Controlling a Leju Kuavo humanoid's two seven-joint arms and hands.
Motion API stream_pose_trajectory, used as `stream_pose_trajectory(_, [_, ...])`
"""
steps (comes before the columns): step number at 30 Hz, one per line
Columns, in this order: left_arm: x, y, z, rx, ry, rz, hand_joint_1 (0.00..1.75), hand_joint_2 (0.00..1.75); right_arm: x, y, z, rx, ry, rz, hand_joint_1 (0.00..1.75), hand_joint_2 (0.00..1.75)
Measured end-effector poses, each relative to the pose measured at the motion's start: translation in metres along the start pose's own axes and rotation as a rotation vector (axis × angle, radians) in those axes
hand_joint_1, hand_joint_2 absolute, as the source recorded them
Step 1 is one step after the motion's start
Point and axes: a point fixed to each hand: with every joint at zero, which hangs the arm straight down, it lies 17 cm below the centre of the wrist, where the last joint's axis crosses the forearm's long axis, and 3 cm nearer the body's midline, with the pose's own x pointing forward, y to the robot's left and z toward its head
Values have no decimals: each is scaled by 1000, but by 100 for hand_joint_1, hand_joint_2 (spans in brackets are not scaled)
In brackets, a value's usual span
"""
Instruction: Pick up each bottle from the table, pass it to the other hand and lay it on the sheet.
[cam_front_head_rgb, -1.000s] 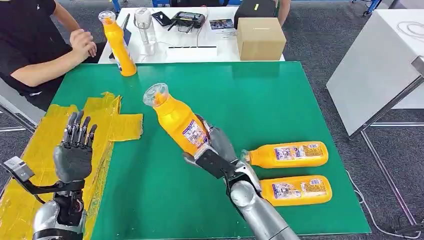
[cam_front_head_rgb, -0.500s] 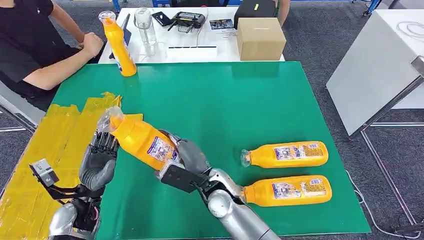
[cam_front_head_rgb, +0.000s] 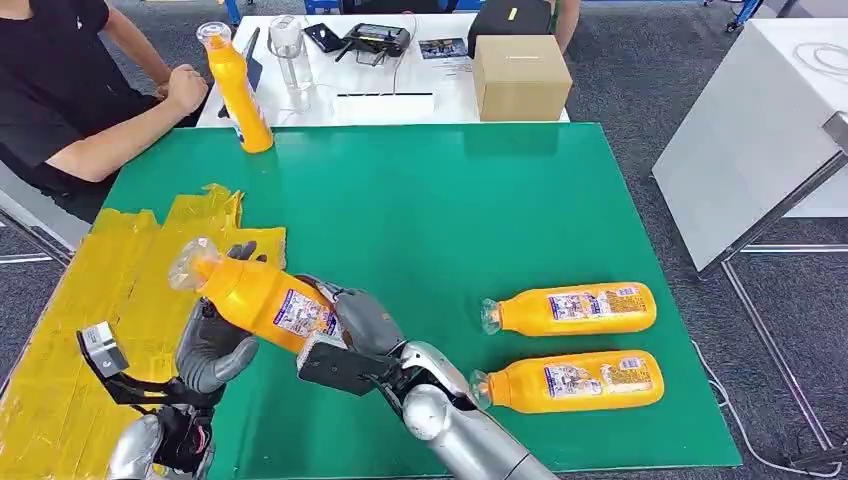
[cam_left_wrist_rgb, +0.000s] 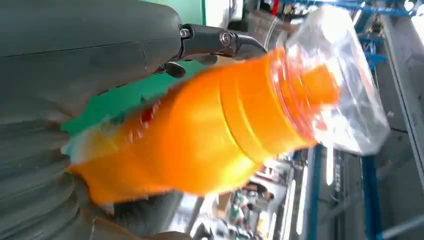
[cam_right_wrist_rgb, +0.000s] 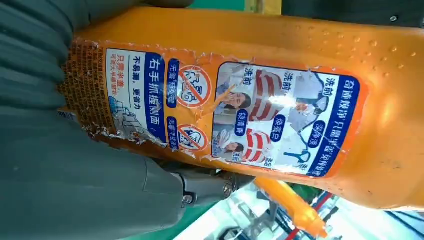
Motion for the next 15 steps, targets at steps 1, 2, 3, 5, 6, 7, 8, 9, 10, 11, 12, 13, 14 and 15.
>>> stream_pose_trajectory(1, [-2,-2,2,-5,7,19,0,175,-1,1,0,6,1,6,175,175])
stream_pose_trajectory(2, [-3,-4,4,-5,13,39,0,175,-2,3,0,12,4,11,175,175])
stream_pose_trajectory(3, [-4,-5,5,-6,18,59,0,175,-2,4,0,16,4,15,175,175])
stream_pose_trajectory(5, [-7,-8,9,-8,27,97,0,175,-1,10,-2,32,2,27,175,175])
stream_pose_trajectory(6, [-8,-9,10,-9,33,109,0,175,-1,13,-2,39,0,33,175,175])
stream_pose_trajectory(7, [-9,-9,11,-8,37,114,0,175,1,16,-2,45,-1,36,175,175])
stream_pose_trajectory(8, [-10,-9,12,-7,40,116,0,175,1,18,-2,49,0,38,175,175])
stream_pose_trajectory(9, [-10,-9,12,-7,41,117,0,175,1,18,-2,50,0,39,175,175])
stream_pose_trajectory(10, [-11,-9,12,-6,42,117,0,175,1,19,-3,51,-1,41,175,175])
stream_pose_trajectory(11, [-12,-10,13,-8,49,118,0,175,2,22,-3,58,0,43,175,175])
stream_pose_trajectory(12, [-13,-11,14,-9,52,118,0,175,2,23,-3,60,0,44,175,175])
stream_pose_trajectory(13, [-14,-10,14,-8,54,118,0,175,3,26,-4,66,-1,47,175,175])
stream_pose_trajectory(14, [-14,-10,14,-8,56,116,0,175,3,27,-4,68,-1,47,175,175])
stream_pose_trajectory(15, [-15,-10,15,-7,60,115,0,175,3,28,-4,71,0,48,175,175])
